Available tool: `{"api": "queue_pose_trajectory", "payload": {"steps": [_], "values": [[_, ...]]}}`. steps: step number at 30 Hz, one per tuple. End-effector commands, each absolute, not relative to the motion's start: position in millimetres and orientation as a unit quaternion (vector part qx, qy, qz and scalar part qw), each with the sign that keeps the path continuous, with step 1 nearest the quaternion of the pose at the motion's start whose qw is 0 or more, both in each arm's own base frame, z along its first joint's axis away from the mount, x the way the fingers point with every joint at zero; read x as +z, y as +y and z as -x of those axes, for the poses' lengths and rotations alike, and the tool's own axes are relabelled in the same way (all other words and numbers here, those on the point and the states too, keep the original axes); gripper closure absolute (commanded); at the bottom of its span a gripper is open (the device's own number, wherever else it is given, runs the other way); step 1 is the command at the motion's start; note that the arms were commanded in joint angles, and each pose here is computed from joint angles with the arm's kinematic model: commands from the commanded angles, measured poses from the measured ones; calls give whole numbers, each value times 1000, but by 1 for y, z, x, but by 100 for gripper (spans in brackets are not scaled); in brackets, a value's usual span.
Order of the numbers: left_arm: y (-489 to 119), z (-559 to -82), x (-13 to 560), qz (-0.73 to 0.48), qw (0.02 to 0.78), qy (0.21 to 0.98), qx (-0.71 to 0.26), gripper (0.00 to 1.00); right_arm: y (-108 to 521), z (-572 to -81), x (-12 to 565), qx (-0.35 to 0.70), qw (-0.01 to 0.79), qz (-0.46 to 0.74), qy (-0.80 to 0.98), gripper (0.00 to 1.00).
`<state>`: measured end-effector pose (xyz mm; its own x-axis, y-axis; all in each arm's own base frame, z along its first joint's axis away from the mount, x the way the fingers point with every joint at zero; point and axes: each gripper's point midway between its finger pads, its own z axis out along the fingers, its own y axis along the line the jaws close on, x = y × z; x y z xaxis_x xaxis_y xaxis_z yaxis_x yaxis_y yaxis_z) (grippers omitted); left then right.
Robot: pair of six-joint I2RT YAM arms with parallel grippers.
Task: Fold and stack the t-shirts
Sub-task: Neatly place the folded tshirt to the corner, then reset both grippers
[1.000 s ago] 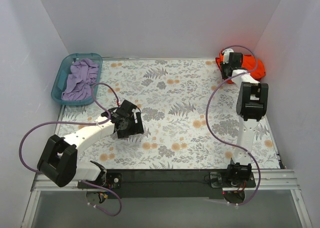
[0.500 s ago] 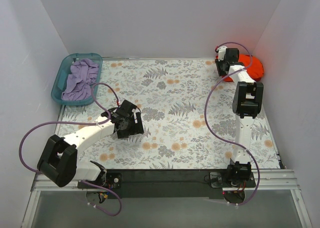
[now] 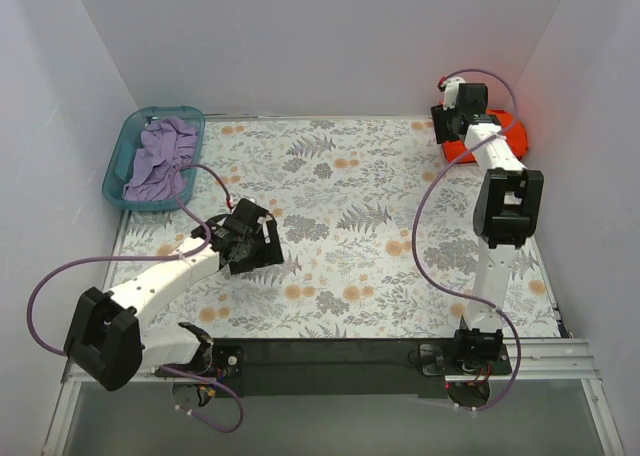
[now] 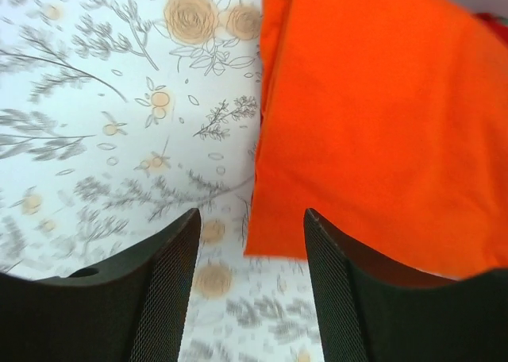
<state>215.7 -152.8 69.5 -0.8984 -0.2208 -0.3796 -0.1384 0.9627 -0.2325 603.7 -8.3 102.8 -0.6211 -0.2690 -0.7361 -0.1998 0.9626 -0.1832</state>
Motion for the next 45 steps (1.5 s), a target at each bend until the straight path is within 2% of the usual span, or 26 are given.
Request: {"api": "queue_pose_trajectory", "payload": {"steps": [1,3,4,6,7,11,12,14,15,18,21,30,37,45], "values": [[-148,-231,116,105,277,948,-113,24,-12,-576,247,-61,524,87,845,38],[-140,-235,129,106,302,942,-99,24,-15,-550,255,-65,518,70,850,35],[-138,-240,144,105,321,936,-99,23,-15,-529,289,-62,541,54,837,35],[-123,-244,166,115,358,923,-77,22,-17,-497,293,-59,532,32,844,33],[-119,-249,184,122,380,914,-76,21,-16,-472,325,-54,557,23,828,32],[-96,-249,231,165,445,877,-72,19,-3,-396,341,4,581,-30,813,30],[-90,-244,245,178,465,863,-83,17,0,-381,342,14,586,-30,810,23],[-79,-237,264,200,497,838,-102,17,4,-338,344,29,604,-37,795,18],[-76,-234,268,205,507,830,-108,13,5,-325,346,32,613,-35,788,14],[-64,-223,277,220,534,807,-125,12,13,-268,359,42,661,-34,749,6],[-52,-215,275,231,551,792,-123,12,13,-242,341,39,674,-26,737,2],[-27,-200,255,270,588,752,-128,11,9,-220,281,-2,667,8,745,1],[-21,-195,252,275,633,703,-169,11,5,-218,256,-9,664,-6,748,2],[-30,-197,237,268,634,699,-192,11,5,-219,242,-5,662,-11,749,1]]}}
